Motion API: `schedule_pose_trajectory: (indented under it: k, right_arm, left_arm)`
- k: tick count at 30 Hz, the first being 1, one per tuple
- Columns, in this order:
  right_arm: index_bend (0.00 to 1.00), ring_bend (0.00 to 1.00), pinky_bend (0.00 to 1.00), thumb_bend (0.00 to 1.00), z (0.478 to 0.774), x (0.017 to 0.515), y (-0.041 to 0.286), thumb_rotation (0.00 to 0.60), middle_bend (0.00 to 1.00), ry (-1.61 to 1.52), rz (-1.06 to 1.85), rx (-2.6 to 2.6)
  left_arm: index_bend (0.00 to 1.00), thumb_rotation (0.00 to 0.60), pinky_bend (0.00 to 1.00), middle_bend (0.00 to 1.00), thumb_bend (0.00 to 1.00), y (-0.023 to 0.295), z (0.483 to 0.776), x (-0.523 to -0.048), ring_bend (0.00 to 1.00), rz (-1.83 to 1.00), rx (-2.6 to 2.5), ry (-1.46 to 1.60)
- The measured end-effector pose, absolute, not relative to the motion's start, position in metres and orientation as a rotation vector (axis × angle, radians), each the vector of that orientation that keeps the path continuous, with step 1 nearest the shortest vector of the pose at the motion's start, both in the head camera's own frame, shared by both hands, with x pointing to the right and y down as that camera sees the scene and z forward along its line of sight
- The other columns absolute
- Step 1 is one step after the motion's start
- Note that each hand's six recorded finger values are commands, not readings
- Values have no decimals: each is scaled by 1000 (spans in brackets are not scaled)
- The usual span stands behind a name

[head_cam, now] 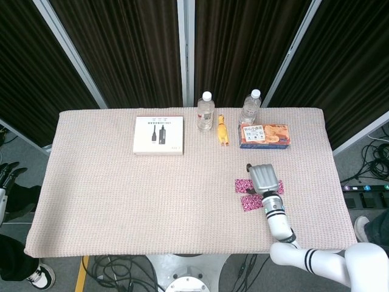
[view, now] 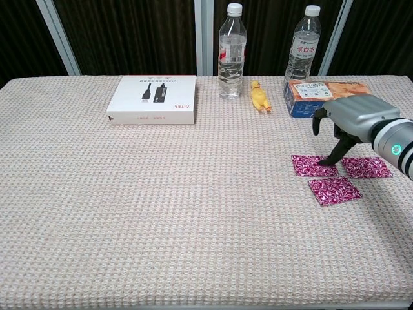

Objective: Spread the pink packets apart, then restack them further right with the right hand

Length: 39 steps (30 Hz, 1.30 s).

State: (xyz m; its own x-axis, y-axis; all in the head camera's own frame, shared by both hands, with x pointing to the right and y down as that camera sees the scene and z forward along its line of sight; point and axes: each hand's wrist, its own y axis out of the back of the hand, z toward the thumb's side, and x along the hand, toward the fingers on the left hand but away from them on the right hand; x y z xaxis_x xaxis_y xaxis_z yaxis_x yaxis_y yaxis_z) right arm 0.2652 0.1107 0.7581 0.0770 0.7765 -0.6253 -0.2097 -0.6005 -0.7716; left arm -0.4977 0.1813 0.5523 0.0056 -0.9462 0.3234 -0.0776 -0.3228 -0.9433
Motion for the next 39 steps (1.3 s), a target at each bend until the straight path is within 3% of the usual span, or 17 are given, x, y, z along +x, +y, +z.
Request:
schedule_pose_trajectory:
  k: [39]
  right_arm:
    - [404,1000,1000,0,779,261,122,483,1000,-504,1702,-1629]
  left_arm:
    - [245,600,239,226,0,181,553,-503,121,-1425,-1502,1108]
